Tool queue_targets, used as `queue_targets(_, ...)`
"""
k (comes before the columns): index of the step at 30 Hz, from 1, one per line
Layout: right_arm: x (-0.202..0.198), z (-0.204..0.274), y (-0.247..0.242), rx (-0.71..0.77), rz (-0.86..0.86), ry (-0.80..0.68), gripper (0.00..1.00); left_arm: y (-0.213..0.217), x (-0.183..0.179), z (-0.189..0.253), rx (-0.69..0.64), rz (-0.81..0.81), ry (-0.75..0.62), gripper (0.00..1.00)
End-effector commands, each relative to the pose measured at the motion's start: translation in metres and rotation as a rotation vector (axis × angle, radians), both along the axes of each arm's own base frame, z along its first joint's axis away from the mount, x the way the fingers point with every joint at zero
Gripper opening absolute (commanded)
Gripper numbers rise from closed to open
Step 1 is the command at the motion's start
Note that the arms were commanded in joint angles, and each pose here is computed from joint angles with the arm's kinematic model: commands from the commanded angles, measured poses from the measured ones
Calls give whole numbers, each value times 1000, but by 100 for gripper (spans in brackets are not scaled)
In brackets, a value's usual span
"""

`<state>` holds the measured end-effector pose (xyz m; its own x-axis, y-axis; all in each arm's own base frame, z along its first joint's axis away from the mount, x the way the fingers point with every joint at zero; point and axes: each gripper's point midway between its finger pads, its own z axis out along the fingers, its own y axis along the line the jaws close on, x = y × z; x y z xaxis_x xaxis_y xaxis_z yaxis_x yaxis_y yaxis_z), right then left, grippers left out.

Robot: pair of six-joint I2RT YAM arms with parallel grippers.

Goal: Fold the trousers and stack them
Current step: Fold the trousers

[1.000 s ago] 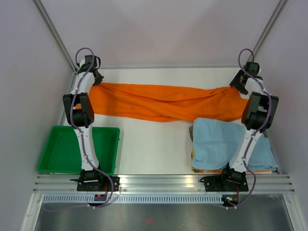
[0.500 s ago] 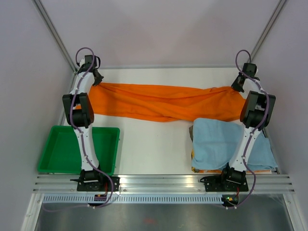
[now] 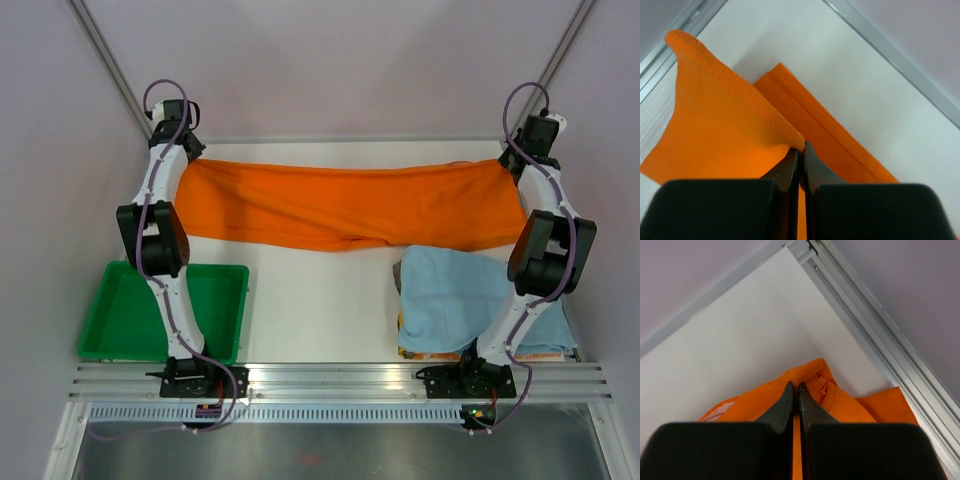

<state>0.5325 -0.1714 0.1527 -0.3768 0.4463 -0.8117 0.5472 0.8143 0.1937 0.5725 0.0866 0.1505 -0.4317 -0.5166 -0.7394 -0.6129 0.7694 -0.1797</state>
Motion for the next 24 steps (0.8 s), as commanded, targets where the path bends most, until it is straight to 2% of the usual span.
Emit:
queue_targets(1, -2, 29, -18, -63, -56, -80, 0, 17, 6, 40, 79, 24, -79, 2)
queue_targets(10, 6, -22, -24, -17, -46, 26, 0, 6, 31, -4, 5, -3, -26, 2)
queue_targets(15, 17, -34, -26, -20, -30, 6, 0, 6, 42, -28, -16, 12, -28, 2)
queue_targets(24, 59, -62, -20, 12, 73, -47, 0, 5, 63, -51, -36, 28, -66, 9)
